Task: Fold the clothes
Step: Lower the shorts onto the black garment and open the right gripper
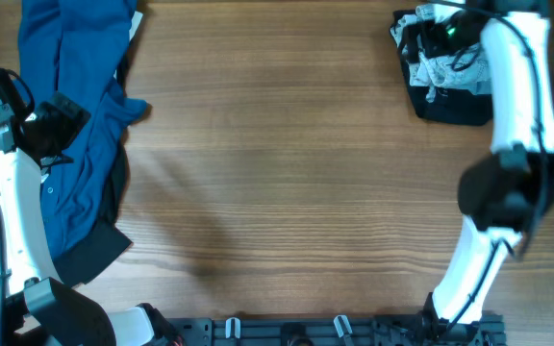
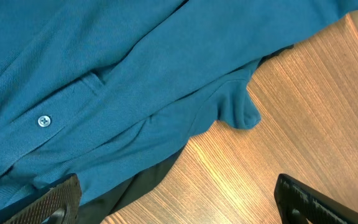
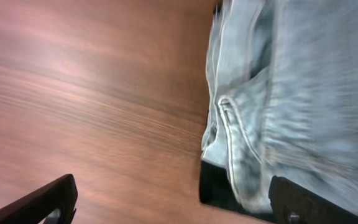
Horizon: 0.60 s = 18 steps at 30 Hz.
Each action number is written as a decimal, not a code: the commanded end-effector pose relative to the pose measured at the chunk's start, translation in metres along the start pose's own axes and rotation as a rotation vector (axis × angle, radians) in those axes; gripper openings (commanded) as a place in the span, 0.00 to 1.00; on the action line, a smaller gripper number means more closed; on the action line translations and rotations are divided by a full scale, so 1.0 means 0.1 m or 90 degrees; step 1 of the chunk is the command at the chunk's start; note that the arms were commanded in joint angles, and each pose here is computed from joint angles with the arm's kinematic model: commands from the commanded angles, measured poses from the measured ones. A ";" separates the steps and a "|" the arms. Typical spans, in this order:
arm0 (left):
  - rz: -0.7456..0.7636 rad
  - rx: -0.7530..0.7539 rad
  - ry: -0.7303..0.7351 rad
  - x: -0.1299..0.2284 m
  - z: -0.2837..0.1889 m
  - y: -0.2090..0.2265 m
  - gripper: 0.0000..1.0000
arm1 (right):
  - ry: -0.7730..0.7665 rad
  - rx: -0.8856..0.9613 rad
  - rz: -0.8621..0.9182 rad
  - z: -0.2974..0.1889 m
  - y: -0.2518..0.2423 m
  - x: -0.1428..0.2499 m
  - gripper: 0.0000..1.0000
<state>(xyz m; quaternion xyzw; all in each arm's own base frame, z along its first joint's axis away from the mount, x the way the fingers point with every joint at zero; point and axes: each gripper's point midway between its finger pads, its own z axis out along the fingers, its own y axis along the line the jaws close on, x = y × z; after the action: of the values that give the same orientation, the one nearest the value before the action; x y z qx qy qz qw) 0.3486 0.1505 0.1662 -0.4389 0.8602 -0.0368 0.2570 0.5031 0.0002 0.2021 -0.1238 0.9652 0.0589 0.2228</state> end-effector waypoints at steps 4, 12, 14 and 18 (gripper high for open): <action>-0.001 0.003 0.003 -0.02 0.01 -0.01 1.00 | -0.143 0.001 0.035 -1.40 0.37 -0.06 1.00; -0.001 0.003 0.003 -0.01 0.01 -0.01 1.00 | -0.256 -0.005 0.156 -2.32 0.61 0.09 1.00; -0.001 0.003 0.003 -0.01 0.01 -0.01 1.00 | -0.267 -0.008 0.170 -2.41 0.63 0.11 1.00; -0.001 0.003 0.003 -0.02 0.01 -0.01 1.00 | -0.275 -0.002 0.181 -2.46 0.63 0.12 1.00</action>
<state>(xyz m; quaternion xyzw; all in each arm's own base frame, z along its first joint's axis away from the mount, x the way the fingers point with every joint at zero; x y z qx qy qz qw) 0.3485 0.1505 0.1662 -0.4390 0.8602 -0.0368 0.2568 0.3740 0.0147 0.4165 0.0001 0.9055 0.1001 0.4123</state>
